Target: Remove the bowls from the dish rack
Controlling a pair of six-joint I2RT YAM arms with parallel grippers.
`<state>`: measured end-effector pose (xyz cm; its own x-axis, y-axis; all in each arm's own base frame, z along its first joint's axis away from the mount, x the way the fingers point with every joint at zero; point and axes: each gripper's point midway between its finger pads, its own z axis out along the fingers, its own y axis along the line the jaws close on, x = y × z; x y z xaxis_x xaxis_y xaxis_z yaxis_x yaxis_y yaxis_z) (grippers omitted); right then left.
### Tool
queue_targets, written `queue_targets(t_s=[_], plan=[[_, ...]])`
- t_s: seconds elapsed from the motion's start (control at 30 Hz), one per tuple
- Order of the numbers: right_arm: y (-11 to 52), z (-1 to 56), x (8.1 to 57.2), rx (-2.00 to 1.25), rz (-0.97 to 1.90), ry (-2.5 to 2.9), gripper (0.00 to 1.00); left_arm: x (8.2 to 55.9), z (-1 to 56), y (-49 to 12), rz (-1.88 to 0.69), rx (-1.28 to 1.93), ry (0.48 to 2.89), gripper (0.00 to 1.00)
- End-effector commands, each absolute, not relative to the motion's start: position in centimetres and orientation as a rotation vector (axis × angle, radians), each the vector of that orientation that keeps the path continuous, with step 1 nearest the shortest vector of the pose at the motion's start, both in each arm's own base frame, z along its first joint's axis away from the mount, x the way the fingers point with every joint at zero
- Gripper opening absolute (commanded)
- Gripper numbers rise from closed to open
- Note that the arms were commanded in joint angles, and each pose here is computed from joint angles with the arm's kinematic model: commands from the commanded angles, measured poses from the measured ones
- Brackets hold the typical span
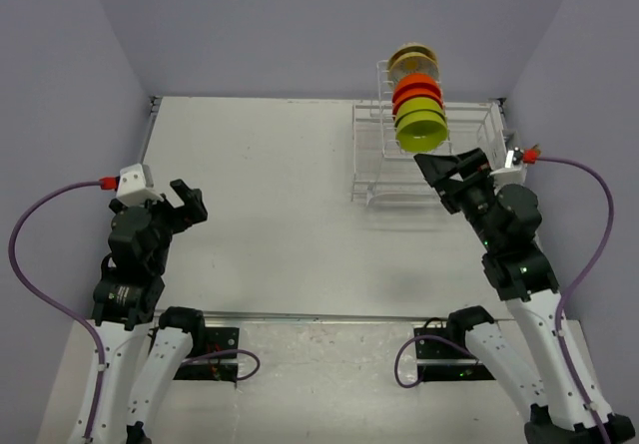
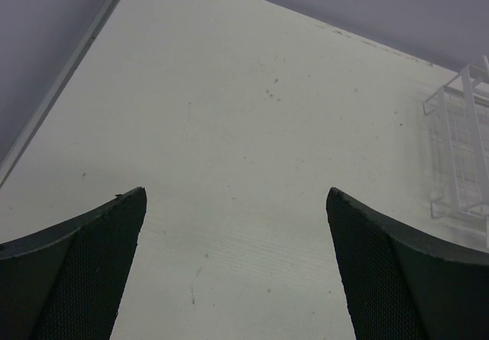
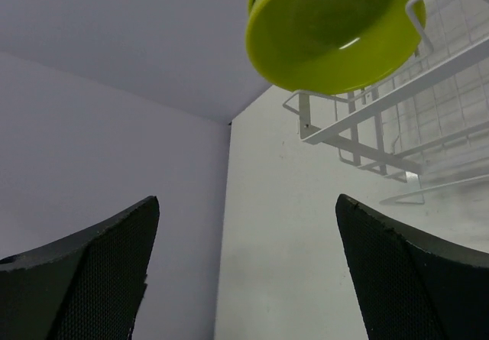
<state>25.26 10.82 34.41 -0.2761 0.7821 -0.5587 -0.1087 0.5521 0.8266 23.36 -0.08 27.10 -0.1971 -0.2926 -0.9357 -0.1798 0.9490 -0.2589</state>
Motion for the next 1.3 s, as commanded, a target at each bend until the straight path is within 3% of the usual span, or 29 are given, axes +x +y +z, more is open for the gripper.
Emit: queue_targets(t_s=[0.0,0.1,0.17,0.23,0.27,0.77,0.87,0.9,0.97,1.27], plan=[[10.8,37.4,27.7,0.831,1.172,1.444,0.97,23.8,27.7,-0.5,-0.131,-0.342,1.750,1.00],[10.2,37.5,29.7,0.926,1.156,1.408,0.93,23.7,27.7,-0.7,-0.145,-0.332,1.747,1.00],[9.4,37.5,31.0,1.002,1.131,1.368,0.82,23.7,27.7,-0.8,-0.149,-0.328,1.746,1.00],[8.7,37.5,32.0,1.061,1.106,1.330,0.63,23.7,27.8,-1.1,-0.160,-0.318,1.744,1.00],[8.6,37.1,32.8,1.081,1.093,1.327,0.61,23.7,27.8,-1.2,-0.165,-0.314,1.744,1.00],[8.4,36.5,38.1,1.192,1.038,1.289,0.60,23.5,28.1,-2.1,-0.202,-0.275,1.736,1.00],[8.3,35.9,38.7,1.232,1.037,1.283,0.55,23.5,28.0,-2.4,-0.212,-0.266,1.738,1.00],[8.3,35.6,38.9,1.239,1.034,1.284,0.45,23.5,28.1,-2.4,-0.214,-0.264,1.737,1.00],[8.4,35.5,39.2,1.252,1.048,1.269,0.35,23.4,28.1,-2.5,-0.217,-0.261,1.734,1.00],[8.7,34.9,40.2,1.271,1.082,1.247,0.28,23.5,28.1,-3.0,-0.239,-0.237,1.738,1.00]])
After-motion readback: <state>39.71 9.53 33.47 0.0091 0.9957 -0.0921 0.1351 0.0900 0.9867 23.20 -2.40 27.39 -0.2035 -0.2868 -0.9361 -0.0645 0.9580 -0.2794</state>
